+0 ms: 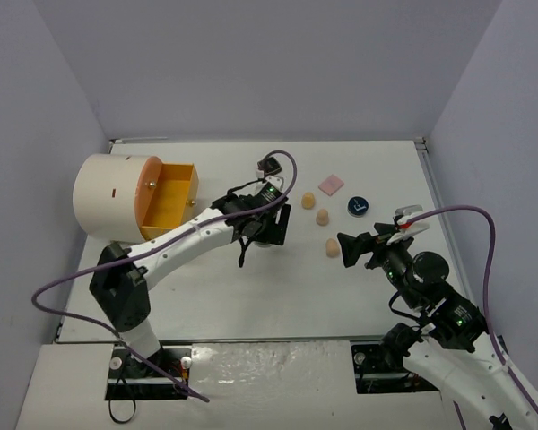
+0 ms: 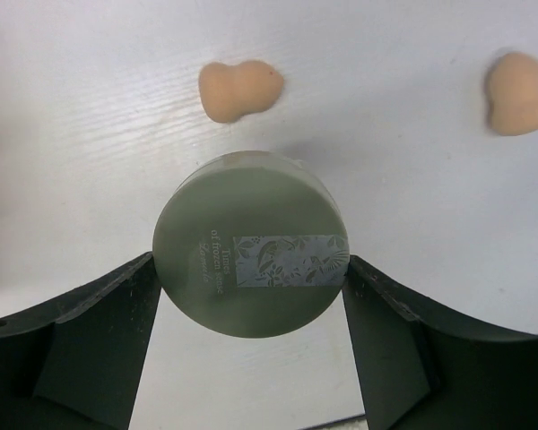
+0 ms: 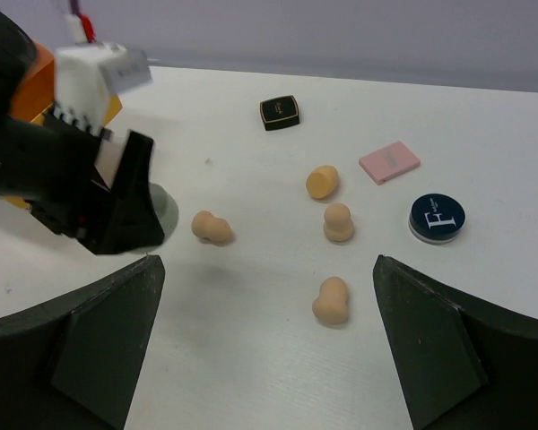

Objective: Organize the makeup

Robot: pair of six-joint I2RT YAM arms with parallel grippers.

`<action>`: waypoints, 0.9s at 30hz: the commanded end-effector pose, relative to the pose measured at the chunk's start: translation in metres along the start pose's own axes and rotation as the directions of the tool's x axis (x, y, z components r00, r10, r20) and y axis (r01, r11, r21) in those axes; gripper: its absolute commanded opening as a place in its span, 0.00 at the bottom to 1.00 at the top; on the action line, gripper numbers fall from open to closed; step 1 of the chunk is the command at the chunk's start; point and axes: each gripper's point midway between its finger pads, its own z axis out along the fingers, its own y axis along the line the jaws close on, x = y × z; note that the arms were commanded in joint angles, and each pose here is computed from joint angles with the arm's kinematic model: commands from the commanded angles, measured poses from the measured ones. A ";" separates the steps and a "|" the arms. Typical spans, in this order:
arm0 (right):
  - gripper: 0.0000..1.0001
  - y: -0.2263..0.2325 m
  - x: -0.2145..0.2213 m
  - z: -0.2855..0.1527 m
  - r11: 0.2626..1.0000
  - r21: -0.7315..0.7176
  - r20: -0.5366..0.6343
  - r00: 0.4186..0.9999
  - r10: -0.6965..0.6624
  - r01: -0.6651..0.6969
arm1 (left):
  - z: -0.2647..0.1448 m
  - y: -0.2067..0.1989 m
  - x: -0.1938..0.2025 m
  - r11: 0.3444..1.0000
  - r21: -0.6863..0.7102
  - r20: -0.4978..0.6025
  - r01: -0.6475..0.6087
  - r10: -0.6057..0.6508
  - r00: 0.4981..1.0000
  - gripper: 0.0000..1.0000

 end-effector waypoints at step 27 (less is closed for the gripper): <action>1.00 0.004 -0.007 0.009 1.000 0.004 0.027 1.000 0.011 -0.011 | -0.052 0.244 -0.086 0.890 -0.187 0.177 0.416 -0.386 0.905 0.44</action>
